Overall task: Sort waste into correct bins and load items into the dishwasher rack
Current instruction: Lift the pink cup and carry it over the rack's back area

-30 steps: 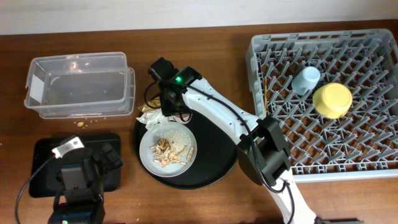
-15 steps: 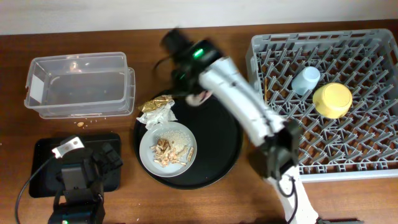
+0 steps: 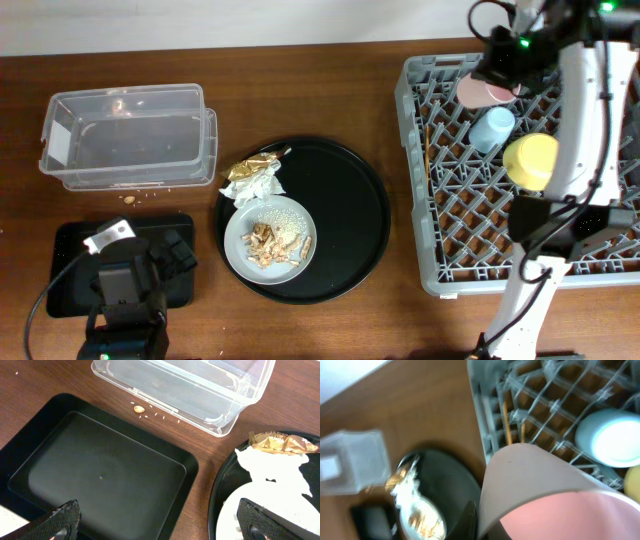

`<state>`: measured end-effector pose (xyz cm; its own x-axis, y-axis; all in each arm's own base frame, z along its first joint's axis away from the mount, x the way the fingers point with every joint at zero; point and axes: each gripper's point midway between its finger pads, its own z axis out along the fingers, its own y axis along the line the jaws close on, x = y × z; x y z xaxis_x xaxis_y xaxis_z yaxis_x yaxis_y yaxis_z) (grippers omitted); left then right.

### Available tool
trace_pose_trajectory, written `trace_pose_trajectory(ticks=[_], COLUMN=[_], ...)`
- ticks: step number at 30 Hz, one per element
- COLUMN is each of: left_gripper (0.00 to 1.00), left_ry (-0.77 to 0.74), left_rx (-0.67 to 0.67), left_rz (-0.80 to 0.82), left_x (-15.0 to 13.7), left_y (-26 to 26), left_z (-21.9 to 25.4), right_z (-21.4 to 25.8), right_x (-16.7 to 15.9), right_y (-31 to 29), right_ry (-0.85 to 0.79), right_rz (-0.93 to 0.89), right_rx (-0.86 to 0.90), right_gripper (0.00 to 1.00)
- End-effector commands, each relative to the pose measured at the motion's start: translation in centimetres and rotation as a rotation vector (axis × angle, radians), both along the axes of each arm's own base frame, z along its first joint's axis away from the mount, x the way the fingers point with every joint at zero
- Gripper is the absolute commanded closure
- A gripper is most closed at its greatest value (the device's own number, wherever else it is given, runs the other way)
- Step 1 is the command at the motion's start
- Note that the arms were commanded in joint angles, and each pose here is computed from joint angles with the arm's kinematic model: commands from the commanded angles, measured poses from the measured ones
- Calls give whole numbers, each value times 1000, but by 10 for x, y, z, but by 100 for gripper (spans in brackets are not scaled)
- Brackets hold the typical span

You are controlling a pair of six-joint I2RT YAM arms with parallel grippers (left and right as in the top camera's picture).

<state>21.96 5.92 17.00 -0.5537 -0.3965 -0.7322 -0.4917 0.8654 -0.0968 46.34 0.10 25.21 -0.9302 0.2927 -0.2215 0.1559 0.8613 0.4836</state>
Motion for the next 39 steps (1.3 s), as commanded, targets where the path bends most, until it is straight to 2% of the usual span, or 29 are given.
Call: trace_pose_trajectory(ticks=[1, 8, 11, 17, 26, 31, 34, 39], left_gripper=[1, 1, 1, 1, 1, 1, 1, 1], left_ry=[-22, -22, -23, -23, -22, -23, -22, -22], left_rx=[5, 5, 5, 5, 5, 5, 5, 5], left_rz=[7, 7, 7, 7, 7, 7, 7, 7], left_x=[1, 1, 1, 1, 1, 1, 1, 1], left_y=[1, 1, 1, 1, 1, 1, 1, 1], left_z=[7, 7, 7, 7, 7, 7, 7, 7], right_z=[-11, -39, -54, -87, -81, -100, -114, -117], right_x=[-10, -9, -10, -15, -15, -19, -20, -20], right_y=[28, 21, 6, -9, 9, 25, 15, 0], right_ry=[-24, -61, -72, -37, -29, 22, 83, 89], right_rz=[208, 178, 121, 65, 85, 127, 83, 40], right_rx=[254, 674, 768, 792, 846, 785, 730, 718], right_gripper=[96, 96, 96, 96, 96, 96, 96, 96])
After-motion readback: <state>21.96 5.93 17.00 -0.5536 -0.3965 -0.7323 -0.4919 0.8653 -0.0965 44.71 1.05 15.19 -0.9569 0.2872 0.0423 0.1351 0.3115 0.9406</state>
